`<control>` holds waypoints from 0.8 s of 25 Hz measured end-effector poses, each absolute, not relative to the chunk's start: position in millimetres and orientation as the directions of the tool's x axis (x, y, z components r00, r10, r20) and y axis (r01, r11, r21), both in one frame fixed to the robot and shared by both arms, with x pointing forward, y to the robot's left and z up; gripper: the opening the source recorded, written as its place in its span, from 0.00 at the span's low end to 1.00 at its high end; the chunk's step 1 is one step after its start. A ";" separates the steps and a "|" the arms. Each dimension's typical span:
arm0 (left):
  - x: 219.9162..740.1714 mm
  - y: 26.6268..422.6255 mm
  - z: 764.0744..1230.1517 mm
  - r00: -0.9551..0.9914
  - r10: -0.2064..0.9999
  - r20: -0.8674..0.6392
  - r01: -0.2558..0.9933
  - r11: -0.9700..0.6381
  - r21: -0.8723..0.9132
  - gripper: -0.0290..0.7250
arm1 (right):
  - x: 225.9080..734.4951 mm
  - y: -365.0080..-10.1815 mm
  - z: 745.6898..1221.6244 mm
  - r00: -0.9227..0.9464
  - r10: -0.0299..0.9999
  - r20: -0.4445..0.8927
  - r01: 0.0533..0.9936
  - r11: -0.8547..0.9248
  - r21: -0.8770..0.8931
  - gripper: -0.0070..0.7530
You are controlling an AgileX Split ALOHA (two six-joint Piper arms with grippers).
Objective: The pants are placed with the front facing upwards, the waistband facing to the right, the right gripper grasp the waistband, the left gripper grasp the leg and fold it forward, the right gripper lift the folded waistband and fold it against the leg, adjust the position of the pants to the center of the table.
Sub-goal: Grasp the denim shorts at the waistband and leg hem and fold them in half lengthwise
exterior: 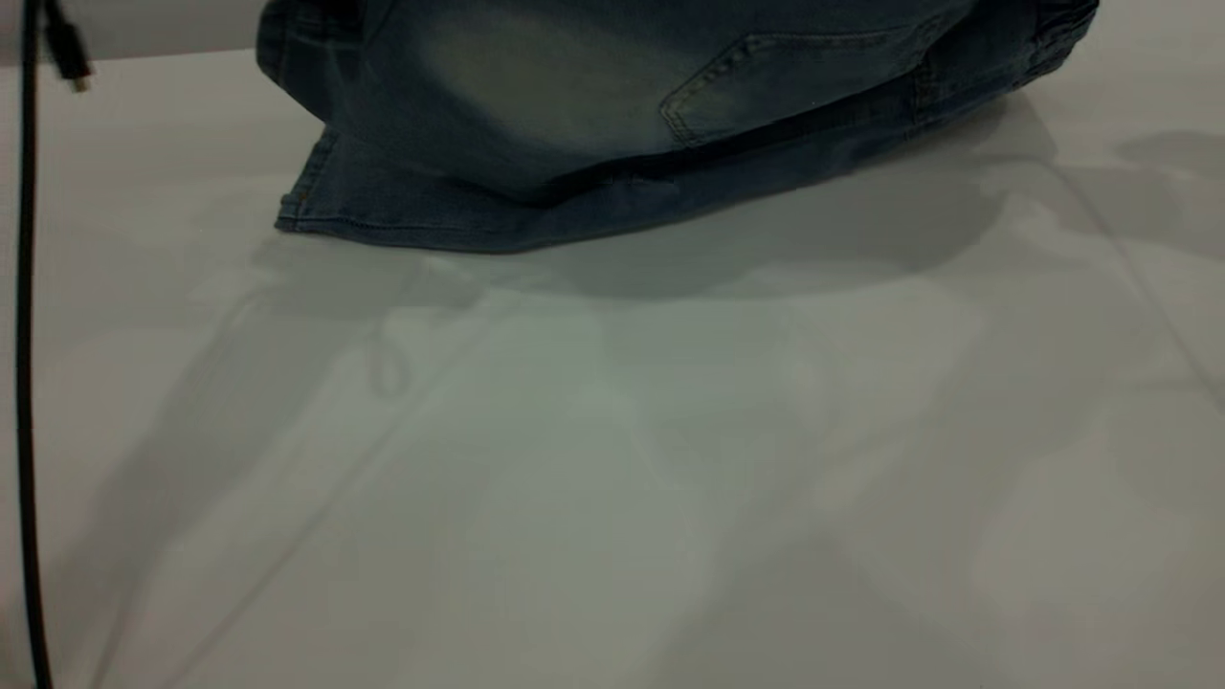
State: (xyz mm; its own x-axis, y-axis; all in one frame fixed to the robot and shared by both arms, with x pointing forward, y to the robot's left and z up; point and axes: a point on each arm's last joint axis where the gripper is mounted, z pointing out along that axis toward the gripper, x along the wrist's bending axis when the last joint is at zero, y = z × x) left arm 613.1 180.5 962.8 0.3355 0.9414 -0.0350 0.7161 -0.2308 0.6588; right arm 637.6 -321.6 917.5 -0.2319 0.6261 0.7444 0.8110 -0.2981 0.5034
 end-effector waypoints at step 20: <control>651.6 249.3 955.2 0.175 0.984 -0.025 0.760 -0.119 0.639 0.09 | 671.4 -306.8 881.7 -0.129 0.706 0.697 0.860 -0.270 0.434 0.06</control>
State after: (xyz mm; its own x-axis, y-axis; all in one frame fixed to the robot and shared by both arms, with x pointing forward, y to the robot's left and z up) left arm 651.6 249.3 955.2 0.1747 0.9843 -0.0253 0.7604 -0.1185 0.6385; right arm 671.4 -306.8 881.7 -0.1295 0.7058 0.6965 0.8596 -0.2702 0.4336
